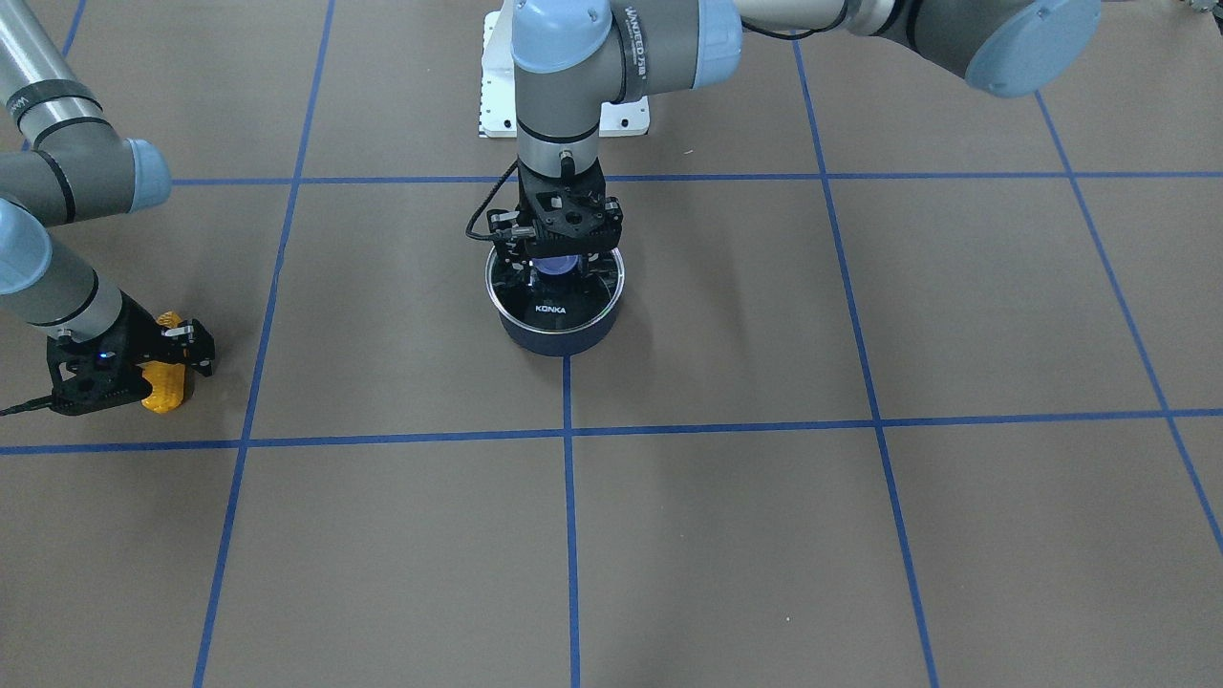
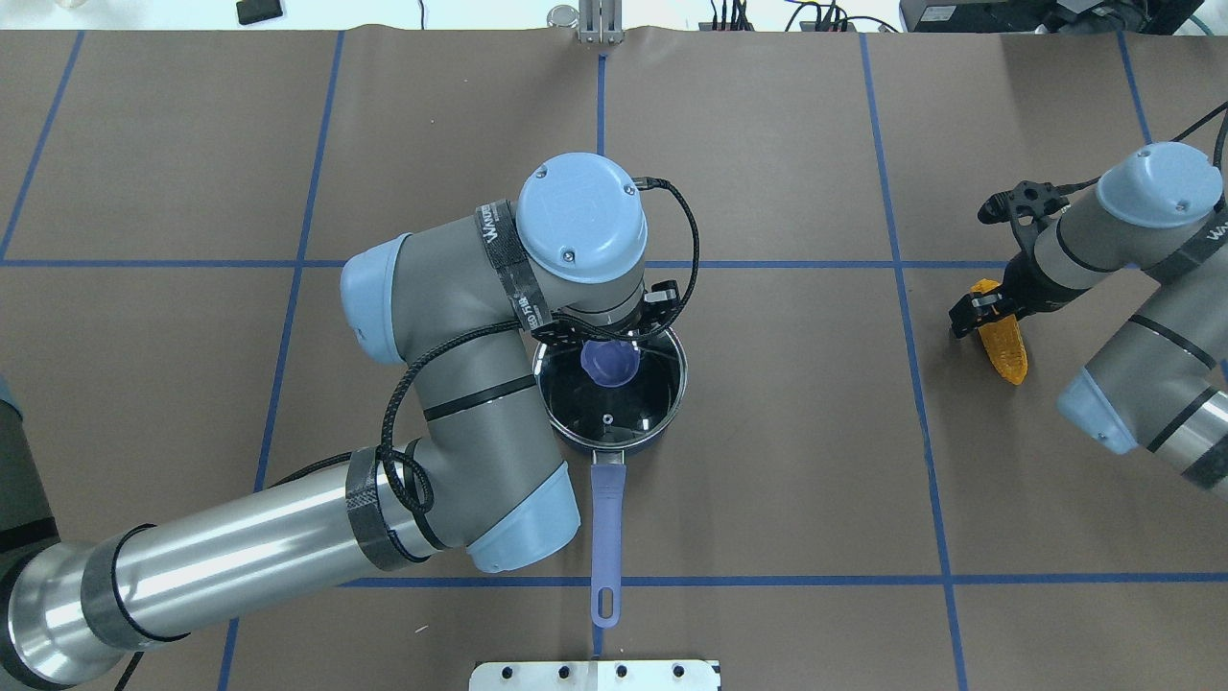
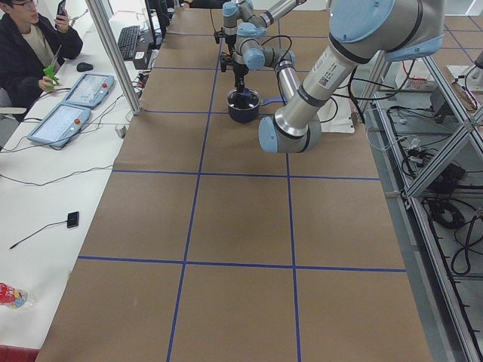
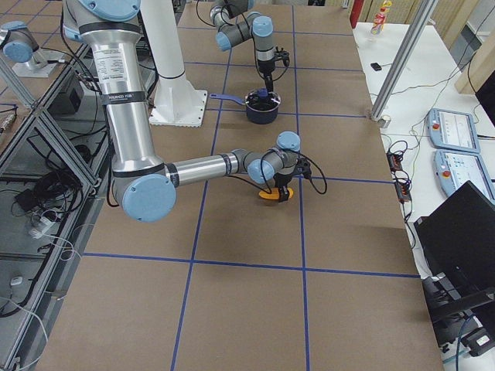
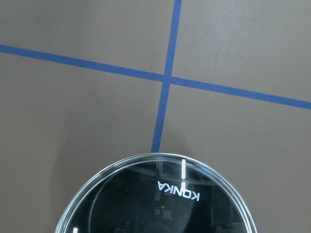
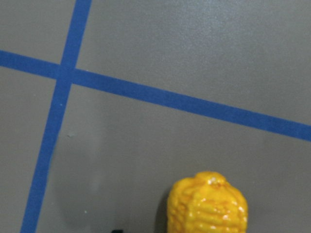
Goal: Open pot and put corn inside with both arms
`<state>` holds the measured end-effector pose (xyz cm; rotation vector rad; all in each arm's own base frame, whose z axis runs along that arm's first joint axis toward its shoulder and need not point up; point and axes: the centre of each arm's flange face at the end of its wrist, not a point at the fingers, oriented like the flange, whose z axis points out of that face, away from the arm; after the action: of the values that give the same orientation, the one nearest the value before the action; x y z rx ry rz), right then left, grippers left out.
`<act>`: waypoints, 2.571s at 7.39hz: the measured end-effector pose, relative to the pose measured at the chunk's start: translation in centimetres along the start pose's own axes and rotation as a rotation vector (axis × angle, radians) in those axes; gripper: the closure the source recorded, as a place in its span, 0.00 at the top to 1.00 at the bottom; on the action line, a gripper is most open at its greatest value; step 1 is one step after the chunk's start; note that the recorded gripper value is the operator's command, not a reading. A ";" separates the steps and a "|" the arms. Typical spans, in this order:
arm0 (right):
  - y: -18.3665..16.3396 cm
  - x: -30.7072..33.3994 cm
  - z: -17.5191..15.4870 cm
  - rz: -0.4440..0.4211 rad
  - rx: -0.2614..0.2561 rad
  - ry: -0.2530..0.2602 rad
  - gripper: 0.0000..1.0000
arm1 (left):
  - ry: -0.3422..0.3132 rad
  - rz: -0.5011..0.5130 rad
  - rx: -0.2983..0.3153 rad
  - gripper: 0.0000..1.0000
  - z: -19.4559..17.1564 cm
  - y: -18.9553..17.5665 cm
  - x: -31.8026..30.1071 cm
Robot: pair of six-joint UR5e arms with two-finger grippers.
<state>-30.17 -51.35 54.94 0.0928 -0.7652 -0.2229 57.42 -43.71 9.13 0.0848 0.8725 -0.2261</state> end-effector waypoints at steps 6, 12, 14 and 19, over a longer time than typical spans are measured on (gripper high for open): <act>-0.2 0.1 -1.0 0.010 -0.006 -0.036 0.00 | -0.002 0.000 -0.002 0.54 0.2 0.0 -0.1; -0.7 0.2 -1.7 0.049 -0.004 -0.053 0.00 | -0.001 0.001 -0.003 0.86 0.0 0.1 -0.2; -1.5 0.2 -2.5 0.066 0.003 -0.061 0.00 | -0.006 -0.001 -0.003 0.86 0.2 0.1 -0.7; -5.9 -0.4 -6.9 0.134 0.004 -0.084 0.00 | -0.005 0.001 -0.029 0.69 0.4 0.8 -1.0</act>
<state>-26.62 -56.93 48.69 0.0357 -0.8518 -0.0983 57.28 -42.88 10.19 0.0572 0.8705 -0.2128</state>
